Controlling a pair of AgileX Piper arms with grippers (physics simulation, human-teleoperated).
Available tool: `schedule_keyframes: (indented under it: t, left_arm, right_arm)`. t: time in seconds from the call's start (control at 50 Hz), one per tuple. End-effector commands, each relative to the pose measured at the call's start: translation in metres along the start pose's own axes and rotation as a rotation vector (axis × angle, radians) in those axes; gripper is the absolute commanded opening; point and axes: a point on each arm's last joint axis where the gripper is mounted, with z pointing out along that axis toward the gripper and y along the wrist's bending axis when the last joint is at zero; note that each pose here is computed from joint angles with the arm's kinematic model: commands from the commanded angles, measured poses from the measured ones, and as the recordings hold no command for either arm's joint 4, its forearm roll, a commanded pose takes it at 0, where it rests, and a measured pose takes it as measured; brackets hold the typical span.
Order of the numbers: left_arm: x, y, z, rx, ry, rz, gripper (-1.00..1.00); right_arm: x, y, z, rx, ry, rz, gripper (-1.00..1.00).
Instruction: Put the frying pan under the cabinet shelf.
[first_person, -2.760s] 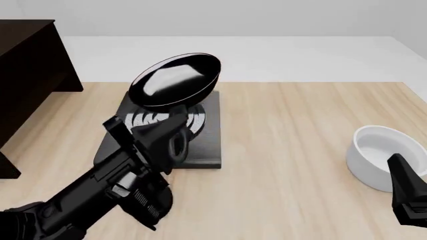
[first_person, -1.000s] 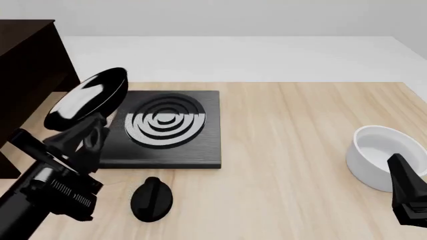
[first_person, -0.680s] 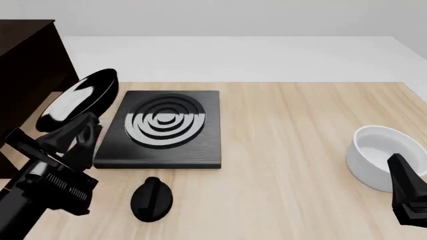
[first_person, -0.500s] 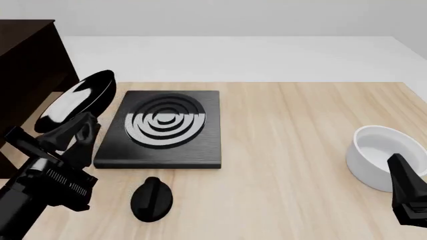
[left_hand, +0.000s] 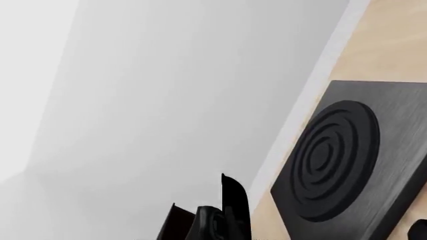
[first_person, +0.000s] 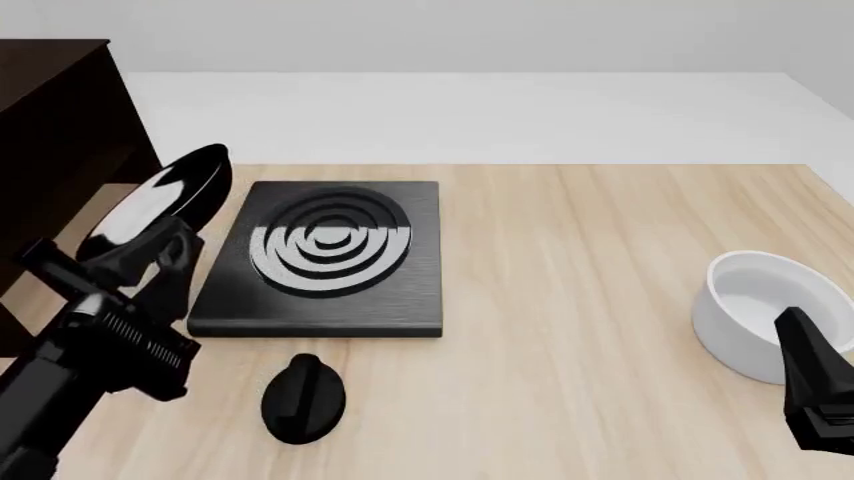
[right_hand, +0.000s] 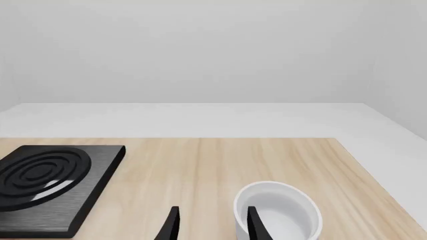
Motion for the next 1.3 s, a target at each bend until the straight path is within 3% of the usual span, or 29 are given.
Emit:
schedule_keyframes:
  t: [0.02, 0.32, 0.36, 0.64, 0.92, 1.3]
  left_arm:
    - [0.0, 0.006, 0.007, -0.036, -0.004, -0.002, -1.0]
    - [0.005, 0.008, 0.004, -0.047, 0.026, -0.007, -1.0]
    - [0.005, 0.007, 0.004, -0.043, 0.024, -0.057, -1.0]
    - [0.009, 0.007, 0.006, -0.047, 0.048, -0.044, -1.0]
    - [0.011, 0.01, 0.007, -0.061, 0.058, -0.085, -1.0]
    - [0.019, 0.01, 0.011, -0.06, 0.102, -0.046, -1.0]
  right_arm:
    - [0.0, 0.0, 0.0, 0.0, 0.0, 0.0, 1.0]
    - [0.0, 0.0, 0.0, 0.0, 0.0, 0.0, 1.0]
    - [0.0, 0.0, 0.0, 0.0, 0.0, 0.0, 1.0]
    - [0.0, 0.0, 0.0, 0.0, 0.0, 0.0, 1.0]
    - [0.0, 0.0, 0.0, 0.0, 0.0, 0.0, 1.0]
    - [0.0, 0.0, 0.0, 0.0, 0.0, 0.0, 1.0]
